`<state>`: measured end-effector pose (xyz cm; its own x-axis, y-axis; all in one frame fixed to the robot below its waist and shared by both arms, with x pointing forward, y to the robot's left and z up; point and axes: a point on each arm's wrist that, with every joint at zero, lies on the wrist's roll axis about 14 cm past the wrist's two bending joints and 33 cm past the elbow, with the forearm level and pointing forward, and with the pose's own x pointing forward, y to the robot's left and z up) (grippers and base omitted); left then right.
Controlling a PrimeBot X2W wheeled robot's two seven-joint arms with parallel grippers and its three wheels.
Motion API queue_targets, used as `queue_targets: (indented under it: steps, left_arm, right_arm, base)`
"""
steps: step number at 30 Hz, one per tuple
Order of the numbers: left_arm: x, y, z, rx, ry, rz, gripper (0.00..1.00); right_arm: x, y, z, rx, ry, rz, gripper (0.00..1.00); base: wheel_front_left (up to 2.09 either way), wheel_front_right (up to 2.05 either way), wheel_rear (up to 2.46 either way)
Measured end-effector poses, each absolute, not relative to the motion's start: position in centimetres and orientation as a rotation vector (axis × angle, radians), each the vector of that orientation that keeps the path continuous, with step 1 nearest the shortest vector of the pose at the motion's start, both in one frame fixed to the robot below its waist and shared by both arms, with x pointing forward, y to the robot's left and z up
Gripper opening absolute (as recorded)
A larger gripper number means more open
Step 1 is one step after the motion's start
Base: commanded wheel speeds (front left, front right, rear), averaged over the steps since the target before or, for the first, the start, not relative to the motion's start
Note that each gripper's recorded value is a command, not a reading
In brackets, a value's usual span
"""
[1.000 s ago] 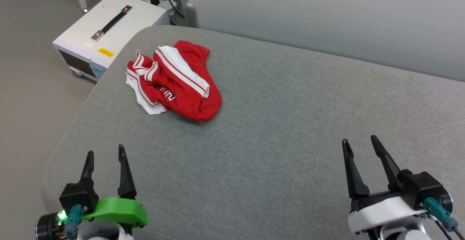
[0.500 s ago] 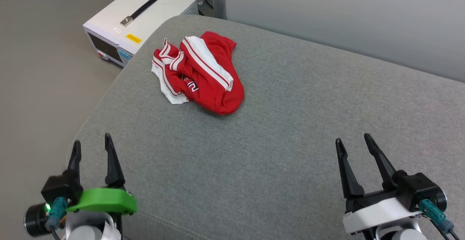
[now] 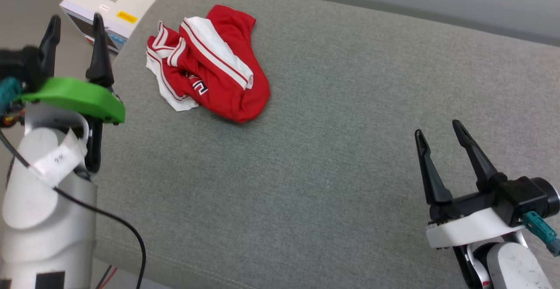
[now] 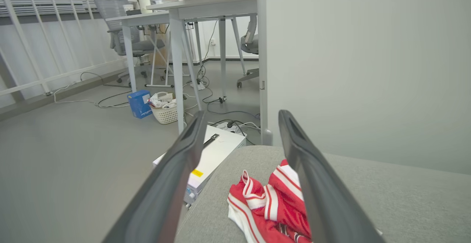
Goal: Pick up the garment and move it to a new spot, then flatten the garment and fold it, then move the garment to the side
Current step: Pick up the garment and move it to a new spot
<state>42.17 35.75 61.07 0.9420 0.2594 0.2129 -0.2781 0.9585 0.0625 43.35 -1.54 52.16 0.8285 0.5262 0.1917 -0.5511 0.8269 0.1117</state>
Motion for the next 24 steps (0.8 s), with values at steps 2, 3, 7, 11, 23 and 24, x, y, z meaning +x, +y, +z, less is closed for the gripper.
queue_targets:
  steps: [2, 3, 7, 11, 23, 24]
  left_arm:
    - [45.5, 34.5, 60.6, 0.08, -0.096, 0.194, 1.0]
    - [46.7, 34.1, 60.0, 0.076, -0.041, 0.166, 1.0]
    - [49.7, 32.8, 56.8, 0.04, 0.2, 0.09, 1.0]
    - [51.0, 31.0, 52.3, 0.001, 0.457, 0.017, 1.0]
    - [49.5, 26.3, 39.3, -0.058, 1.029, -0.123, 1.0]
    - [49.2, 26.2, 38.5, -0.058, 1.059, -0.123, 1.0]
  right_arm:
    - [44.1, -2.1, 51.8, 0.16, -0.155, 0.562, 1.0]
    - [44.3, -2.3, 51.6, 0.157, -0.154, 0.561, 1.0]
    - [45.2, -3.0, 51.0, 0.147, -0.152, 0.549, 1.0]
    - [45.8, -3.8, 50.0, 0.138, -0.134, 0.531, 1.0]
    - [47.4, -6.1, 46.3, 0.108, -0.056, 0.487, 1.0]
    - [47.4, -6.2, 46.0, 0.108, -0.05, 0.484, 1.0]
  base:
    - [0.0, 0.0, 0.0]
    - [0.0, 0.0, 0.0]
    - [0.0, 0.0, 0.0]
    - [0.0, 0.0, 0.0]
    - [0.0, 0.0, 0.0]
    - [0.0, 0.0, 0.0]
